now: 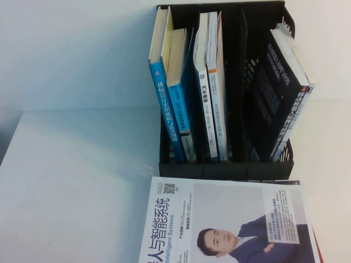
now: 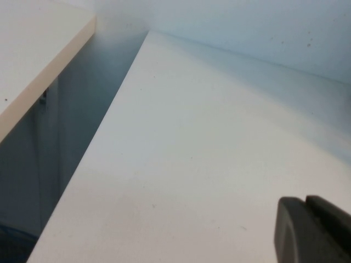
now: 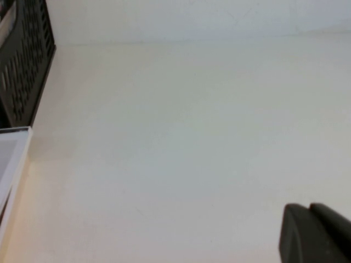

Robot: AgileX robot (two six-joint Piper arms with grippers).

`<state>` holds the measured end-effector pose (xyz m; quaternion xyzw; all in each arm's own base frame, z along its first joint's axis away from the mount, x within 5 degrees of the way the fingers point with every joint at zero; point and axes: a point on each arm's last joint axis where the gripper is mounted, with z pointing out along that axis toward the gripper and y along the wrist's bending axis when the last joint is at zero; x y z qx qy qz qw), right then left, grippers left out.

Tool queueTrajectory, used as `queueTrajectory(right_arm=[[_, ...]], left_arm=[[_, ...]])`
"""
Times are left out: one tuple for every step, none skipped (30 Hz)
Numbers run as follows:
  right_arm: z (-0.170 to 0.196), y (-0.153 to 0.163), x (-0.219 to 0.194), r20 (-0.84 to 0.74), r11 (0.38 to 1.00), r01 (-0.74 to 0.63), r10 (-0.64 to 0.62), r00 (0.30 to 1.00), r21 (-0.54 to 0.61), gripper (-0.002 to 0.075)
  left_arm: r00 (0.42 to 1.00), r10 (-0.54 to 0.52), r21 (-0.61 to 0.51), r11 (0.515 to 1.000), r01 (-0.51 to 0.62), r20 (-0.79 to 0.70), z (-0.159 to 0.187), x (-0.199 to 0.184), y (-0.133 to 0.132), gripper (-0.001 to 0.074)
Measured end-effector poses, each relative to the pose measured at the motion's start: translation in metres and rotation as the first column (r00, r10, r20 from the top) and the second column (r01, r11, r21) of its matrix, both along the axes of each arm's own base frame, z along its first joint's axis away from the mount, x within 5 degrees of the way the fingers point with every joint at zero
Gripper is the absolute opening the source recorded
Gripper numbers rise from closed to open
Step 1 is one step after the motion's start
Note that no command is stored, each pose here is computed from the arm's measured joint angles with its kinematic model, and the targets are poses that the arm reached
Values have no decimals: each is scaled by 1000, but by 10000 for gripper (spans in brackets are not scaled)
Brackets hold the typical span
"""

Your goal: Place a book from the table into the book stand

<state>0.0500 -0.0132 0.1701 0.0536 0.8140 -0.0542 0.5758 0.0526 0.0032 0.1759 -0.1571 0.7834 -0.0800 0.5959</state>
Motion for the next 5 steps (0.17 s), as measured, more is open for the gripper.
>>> queueTrajectory(right_arm=[[0,0,0,0,1000,0,0,1000,0,-3],[0,0,0,0,1000,0,0,1000,0,-3],[0,0,0,0,1000,0,0,1000,0,-3],[0,0,0,0,1000,0,0,1000,0,-3],[0,0,0,0,1000,0,0,1000,0,-3]], left_arm=[[1000,0,0,1000,0,0,0,0,0,-3],[1000,0,0,1000,0,0,0,0,0,-3],[1000,0,0,1000,0,0,0,0,0,-3],[1000,0,0,1000,0,0,0,0,0,-3],[1000,0,0,1000,0,0,0,0,0,-3]])
